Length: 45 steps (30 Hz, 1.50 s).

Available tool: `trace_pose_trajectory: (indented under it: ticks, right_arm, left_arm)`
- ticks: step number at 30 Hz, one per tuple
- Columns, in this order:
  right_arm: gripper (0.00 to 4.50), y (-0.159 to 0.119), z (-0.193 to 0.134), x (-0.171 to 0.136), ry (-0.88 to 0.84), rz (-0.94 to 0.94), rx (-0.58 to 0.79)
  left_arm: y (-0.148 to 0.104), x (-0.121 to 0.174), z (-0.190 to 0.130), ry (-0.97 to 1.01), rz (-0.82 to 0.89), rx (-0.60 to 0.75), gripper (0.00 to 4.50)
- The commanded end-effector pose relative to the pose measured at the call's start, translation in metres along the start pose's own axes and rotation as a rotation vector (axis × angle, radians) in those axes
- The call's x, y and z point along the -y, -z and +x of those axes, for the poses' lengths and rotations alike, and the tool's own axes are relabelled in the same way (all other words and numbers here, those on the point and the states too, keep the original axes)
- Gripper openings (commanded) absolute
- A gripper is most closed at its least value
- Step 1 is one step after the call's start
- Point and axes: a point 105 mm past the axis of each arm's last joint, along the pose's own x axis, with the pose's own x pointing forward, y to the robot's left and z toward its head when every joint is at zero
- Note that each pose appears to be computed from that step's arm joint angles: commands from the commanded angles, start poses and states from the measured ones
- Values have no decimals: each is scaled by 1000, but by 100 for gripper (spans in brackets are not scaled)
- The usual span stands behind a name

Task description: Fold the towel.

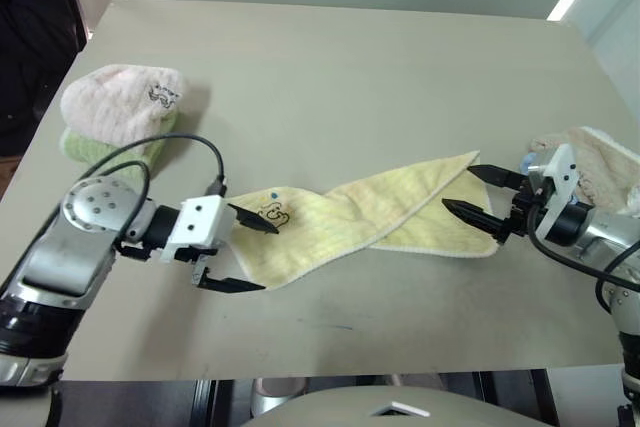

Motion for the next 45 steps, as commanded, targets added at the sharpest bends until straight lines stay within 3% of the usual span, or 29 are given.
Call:
trace_pose_trajectory:
  ticks: [1, 15, 20, 30, 35, 45]
  right_arm:
    - [450, -11, -5, -2, 24, -42, 29]
    - [450, -8, -12, -4, 47, -30, 26]
    - [450, -10, -8, -3, 26, -35, 29]
    - [450, -13, -5, 1, 15, -54, 25]
    - [450, -15, -3, 6, 27, -83, 24]
    - [450, -1, 1, 66, 174, -478, -194]
  left_arm:
    - [5, 5, 1, 103, 42, -67, 448]
    - [14, 22, 17, 220, 48, -116, 448]
    - [17, 16, 17, 162, 97, -125, 343]
    - [11, 8, 15, 99, 98, -86, 3]
    - [13, 6, 15, 58, 97, -79, 3]
    - [17, 0, 1, -18, 87, -105, 3]
